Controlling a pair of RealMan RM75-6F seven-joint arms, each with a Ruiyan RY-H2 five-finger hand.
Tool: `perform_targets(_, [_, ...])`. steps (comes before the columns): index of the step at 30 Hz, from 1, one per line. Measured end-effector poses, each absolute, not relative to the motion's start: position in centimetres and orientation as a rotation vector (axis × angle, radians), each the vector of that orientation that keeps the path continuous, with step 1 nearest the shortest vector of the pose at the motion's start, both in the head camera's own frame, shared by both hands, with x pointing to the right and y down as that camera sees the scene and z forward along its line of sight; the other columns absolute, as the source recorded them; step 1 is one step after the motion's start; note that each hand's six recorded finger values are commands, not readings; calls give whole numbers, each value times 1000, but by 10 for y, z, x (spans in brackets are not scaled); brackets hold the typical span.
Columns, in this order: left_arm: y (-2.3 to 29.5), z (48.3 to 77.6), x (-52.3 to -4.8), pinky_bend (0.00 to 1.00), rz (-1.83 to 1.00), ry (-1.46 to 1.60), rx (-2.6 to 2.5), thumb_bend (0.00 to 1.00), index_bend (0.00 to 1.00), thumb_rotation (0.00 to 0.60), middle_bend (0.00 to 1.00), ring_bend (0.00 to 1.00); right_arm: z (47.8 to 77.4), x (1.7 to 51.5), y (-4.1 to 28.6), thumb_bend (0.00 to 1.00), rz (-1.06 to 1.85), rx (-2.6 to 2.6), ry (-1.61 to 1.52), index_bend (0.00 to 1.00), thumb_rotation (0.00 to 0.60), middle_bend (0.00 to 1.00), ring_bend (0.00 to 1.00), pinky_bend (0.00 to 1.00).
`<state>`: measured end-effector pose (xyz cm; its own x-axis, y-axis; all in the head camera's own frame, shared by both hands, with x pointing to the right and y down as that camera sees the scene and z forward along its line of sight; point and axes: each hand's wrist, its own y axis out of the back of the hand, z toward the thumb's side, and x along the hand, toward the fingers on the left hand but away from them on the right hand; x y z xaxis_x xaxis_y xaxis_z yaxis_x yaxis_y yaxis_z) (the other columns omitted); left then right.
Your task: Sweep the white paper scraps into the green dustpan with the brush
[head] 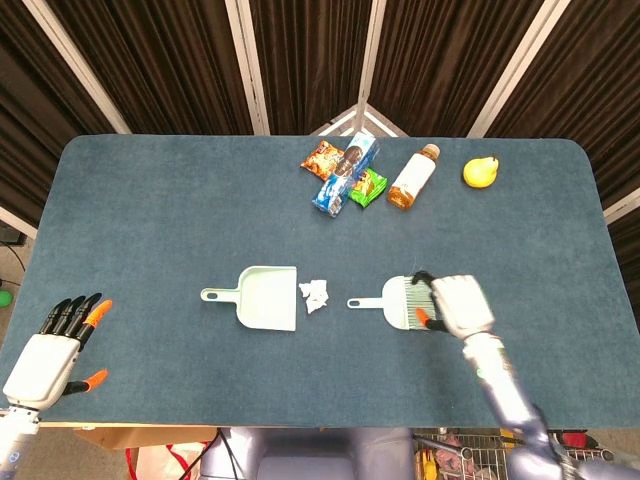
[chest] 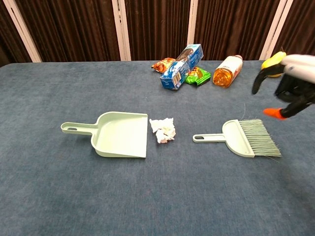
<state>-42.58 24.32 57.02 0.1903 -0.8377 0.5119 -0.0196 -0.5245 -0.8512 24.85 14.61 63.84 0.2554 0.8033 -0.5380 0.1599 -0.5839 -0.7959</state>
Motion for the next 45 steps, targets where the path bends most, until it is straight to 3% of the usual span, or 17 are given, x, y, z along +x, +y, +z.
perform_targets(6, [242,571,-427,0,-1418,816,-1735,0,0,600,0,0,667,201,151,332,1366,-1951,-801,406,600,933,978,887])
perform_targets(15, [242,570,-429,0,-1418,818,-1729,0,0,600,0,0,696,170,154,332,1398,-1922,-750,424,600,933,978,887])
perform_targets(40, [241,569,-431,0,-1419,825,-1734,0,0,600,0,0,734,178,163,332,1522,-1885,-774,430,600,933,978,887])
perform_targets(45, [241,570,-431,0,-1422,824,-1736,0,0,600,0,0,741,179,163,335,1535,-1876,-766,507,600,933,978,887])
